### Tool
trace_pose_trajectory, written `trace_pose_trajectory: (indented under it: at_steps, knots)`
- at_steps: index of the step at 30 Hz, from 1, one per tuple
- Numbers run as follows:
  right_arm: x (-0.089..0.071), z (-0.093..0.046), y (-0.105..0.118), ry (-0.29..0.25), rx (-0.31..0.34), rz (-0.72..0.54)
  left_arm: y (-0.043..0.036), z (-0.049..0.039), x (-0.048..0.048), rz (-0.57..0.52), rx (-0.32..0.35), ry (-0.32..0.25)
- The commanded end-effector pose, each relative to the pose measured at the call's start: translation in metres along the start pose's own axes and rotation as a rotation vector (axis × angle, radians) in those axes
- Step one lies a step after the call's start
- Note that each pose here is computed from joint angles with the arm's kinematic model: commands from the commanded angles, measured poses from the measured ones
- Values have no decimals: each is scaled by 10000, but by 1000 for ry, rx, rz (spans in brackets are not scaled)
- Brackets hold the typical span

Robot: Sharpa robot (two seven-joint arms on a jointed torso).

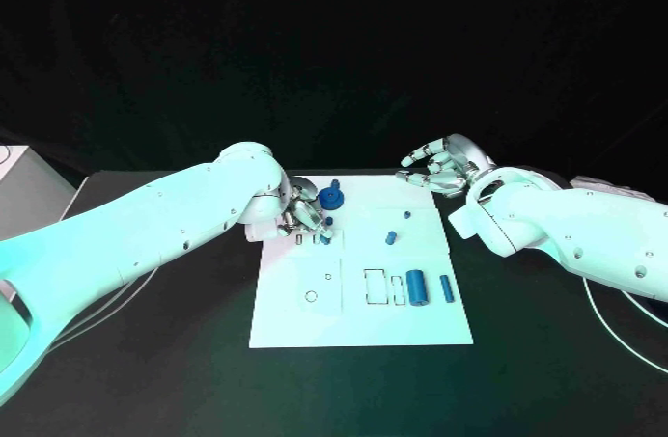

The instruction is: Assemble the parts on the task board

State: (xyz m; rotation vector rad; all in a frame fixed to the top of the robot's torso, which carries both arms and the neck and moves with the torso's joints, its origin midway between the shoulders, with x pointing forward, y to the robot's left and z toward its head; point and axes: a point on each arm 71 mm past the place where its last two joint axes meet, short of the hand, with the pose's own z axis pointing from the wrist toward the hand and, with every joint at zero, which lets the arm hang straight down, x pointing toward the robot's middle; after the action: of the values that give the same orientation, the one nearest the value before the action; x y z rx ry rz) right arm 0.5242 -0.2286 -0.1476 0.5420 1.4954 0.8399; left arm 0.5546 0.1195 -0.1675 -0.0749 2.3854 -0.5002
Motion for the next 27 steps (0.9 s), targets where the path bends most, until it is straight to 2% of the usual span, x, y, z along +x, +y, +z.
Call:
trace_pose_trajectory:
  at_steps: [1,20,27]
  knots:
    - [10,2,5,12,-7,-7,-10,4,31,-7,10,22]
    - [10,5,-4,13,-4,-8,-22,-21,18,-115,51,1]
    - [4,3,-13,12,-3,-9,20,-46,-6,-162,58,-25]
